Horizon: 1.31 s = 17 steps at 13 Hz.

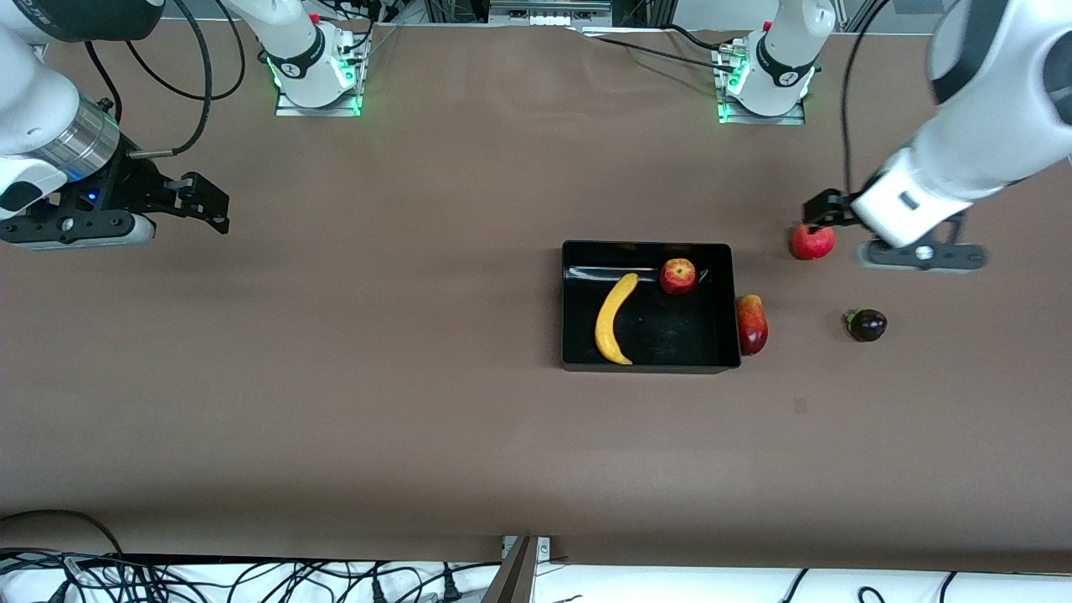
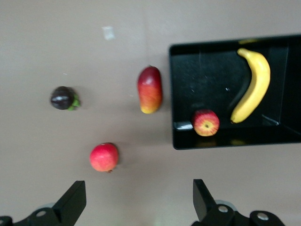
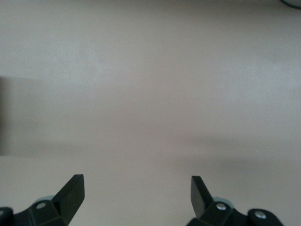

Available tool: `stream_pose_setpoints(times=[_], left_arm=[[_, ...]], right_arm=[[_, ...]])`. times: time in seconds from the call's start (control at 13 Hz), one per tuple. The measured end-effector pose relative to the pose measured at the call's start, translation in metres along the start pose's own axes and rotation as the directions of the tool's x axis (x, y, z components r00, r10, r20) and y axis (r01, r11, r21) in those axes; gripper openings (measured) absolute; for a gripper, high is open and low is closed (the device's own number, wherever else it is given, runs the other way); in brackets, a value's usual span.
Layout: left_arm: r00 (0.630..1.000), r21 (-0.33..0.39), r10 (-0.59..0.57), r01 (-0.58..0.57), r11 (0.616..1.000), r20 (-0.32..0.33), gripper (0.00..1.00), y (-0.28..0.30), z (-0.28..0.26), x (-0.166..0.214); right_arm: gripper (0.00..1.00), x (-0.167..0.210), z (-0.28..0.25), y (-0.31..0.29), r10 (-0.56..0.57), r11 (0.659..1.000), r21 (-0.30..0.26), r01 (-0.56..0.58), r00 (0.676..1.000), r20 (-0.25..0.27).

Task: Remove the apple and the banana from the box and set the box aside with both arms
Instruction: 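Lower the left gripper into the tray and grasp the red apple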

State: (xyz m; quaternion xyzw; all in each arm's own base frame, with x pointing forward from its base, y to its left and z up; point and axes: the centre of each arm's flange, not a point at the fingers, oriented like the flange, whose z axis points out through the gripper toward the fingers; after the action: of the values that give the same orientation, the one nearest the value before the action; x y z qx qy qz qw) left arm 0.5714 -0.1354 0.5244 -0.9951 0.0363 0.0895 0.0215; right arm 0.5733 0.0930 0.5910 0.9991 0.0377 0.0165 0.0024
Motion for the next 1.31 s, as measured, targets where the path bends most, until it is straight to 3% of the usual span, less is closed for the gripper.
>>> stream_pose_setpoints(times=[0.23, 0.46, 0.85, 1.31], left_arm=[[0.999, 0.018, -0.027, 0.026, 0.999, 0.037, 1.0, 0.077, 0.065, 0.026], [0.999, 0.124, 0.045, -0.042, 0.991, -0.022, 1.0, 0.144, 0.156, 0.033], [0.996, 0.12, 0.057, -0.049, 0.992, -0.062, 1.0, 0.149, 0.266, 0.01], [0.996, 0.087, 0.036, -0.028, 0.996, -0.081, 1.0, 0.152, 0.313, -0.01]], right_arm=[[1.0, 0.0, 0.0, 0.0, 0.0, 1.0, 0.0, 0.0, 1.0, 0.001], [1.0, 0.0, 0.0, 0.0, 0.0, 1.0, 0.0, 0.0, 1.0, 0.001], [1.0, 0.0, 0.0, 0.0, 0.0, 1.0, 0.0, 0.0, 1.0, 0.001], [1.0, 0.0, 0.0, 0.0, 0.0, 1.0, 0.0, 0.0, 1.0, 0.001]])
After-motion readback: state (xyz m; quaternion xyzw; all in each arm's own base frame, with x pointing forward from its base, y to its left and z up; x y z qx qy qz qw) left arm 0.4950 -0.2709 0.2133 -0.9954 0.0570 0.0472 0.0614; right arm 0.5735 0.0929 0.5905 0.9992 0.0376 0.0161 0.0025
